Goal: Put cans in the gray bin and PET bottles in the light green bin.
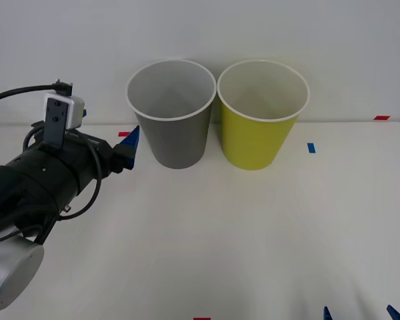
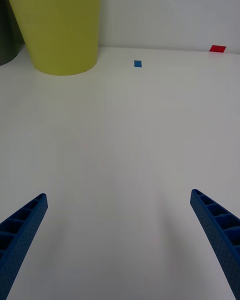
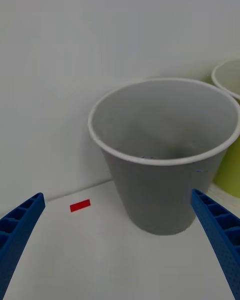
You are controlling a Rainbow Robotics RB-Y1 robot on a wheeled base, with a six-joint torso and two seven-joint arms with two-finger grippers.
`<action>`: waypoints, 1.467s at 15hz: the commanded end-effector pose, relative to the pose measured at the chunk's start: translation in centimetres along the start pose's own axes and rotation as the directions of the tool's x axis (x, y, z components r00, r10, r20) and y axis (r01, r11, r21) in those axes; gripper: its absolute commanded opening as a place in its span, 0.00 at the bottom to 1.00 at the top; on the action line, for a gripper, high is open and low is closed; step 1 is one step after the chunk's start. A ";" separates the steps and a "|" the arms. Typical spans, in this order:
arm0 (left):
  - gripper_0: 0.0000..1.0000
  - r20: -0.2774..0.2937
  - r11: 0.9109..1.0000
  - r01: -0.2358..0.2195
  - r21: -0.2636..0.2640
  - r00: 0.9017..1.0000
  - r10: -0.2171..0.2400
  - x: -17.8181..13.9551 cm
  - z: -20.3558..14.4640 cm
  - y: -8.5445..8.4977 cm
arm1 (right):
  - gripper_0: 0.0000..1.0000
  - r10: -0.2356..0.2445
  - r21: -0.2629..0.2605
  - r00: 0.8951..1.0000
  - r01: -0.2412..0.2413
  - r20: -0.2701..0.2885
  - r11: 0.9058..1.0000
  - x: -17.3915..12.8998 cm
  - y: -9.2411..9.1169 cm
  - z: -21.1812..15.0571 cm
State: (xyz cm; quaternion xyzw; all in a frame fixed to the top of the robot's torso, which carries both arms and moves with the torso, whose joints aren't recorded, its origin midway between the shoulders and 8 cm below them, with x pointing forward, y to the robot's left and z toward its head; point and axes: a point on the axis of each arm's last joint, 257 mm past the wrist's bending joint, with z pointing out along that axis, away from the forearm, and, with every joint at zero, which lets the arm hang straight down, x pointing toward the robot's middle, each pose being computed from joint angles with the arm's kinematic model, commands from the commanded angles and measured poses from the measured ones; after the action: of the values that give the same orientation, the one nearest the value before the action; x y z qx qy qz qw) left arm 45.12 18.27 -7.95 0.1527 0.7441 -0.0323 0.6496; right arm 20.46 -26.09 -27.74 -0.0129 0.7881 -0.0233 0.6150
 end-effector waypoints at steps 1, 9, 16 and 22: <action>1.00 -0.036 1.000 0.003 -0.001 0.999 -0.003 3.2 -1.5 0.2 | 1.00 0.000 0.000 1.000 0.000 0.000 1.000 0.0 0.0 0.0; 1.00 -0.069 0.994 0.111 -0.013 0.991 -0.111 11.0 -5.8 -0.5 | 1.00 0.000 0.000 1.000 0.000 0.000 1.000 0.0 0.0 0.0; 1.00 0.037 0.989 0.146 -0.036 0.989 -0.145 18.6 -6.2 0.1 | 1.00 0.000 0.000 1.000 0.000 0.000 1.000 0.0 0.0 0.0; 1.00 0.014 0.983 0.174 -0.066 0.985 -0.173 22.5 -11.7 -0.4 | 1.00 0.000 0.000 1.000 0.000 0.000 1.000 0.0 0.0 0.0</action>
State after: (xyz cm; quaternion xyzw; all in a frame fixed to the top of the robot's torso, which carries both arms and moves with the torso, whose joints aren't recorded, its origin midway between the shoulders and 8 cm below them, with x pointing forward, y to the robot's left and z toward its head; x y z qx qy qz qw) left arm 32.23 24.74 -27.74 0.0658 0.7495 -0.0678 0.6552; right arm 20.46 -26.09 -27.74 -0.0129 0.7881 -0.0233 0.6150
